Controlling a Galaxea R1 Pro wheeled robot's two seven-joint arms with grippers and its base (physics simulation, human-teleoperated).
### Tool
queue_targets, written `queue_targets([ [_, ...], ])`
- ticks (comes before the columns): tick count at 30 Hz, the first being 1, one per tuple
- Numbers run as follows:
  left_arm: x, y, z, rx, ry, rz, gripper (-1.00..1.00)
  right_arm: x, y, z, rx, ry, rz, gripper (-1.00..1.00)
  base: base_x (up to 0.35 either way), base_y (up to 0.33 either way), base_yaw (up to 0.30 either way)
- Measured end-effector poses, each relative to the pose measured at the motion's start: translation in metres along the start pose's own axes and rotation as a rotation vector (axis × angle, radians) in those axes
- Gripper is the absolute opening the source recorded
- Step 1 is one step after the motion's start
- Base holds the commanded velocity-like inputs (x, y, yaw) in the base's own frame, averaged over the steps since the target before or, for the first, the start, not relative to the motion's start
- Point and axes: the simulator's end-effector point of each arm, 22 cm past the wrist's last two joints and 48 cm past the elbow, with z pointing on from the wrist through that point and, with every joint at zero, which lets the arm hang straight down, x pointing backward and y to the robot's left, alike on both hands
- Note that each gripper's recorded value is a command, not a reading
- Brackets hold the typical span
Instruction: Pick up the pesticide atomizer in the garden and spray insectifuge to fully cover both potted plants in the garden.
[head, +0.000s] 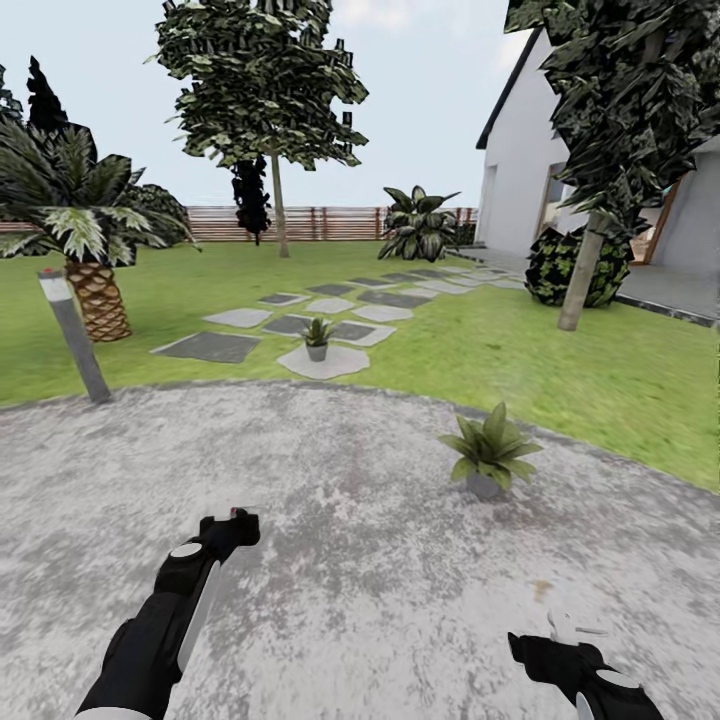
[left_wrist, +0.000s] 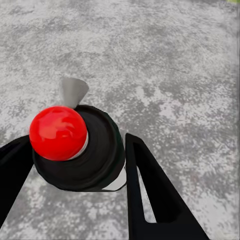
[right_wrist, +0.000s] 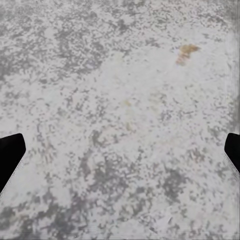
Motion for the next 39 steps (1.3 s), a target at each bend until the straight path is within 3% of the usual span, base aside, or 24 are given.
queue_targets([
  [8, 0.000, 0.000, 0.000, 0.000, -0.001, 0.000, -1.00, 0.000, 0.000, 0.000, -0.001, -0.001, 0.002, 1.00, 0.322, 0.000, -0.034],
  [18, -0.003, 0.000, -0.001, 0.001, -0.005, 0.000, -1.00, -0.002, 0.000, -0.001, -0.001, -0.005, 0.002, 1.00, 0.296, 0.000, -0.256],
  [39, -0.012, -0.001, -0.007, 0.001, -0.024, 0.000, -1.00, -0.008, 0.000, -0.006, -0.003, -0.023, 0.004, 1.00, 0.017, 0.000, -0.253],
])
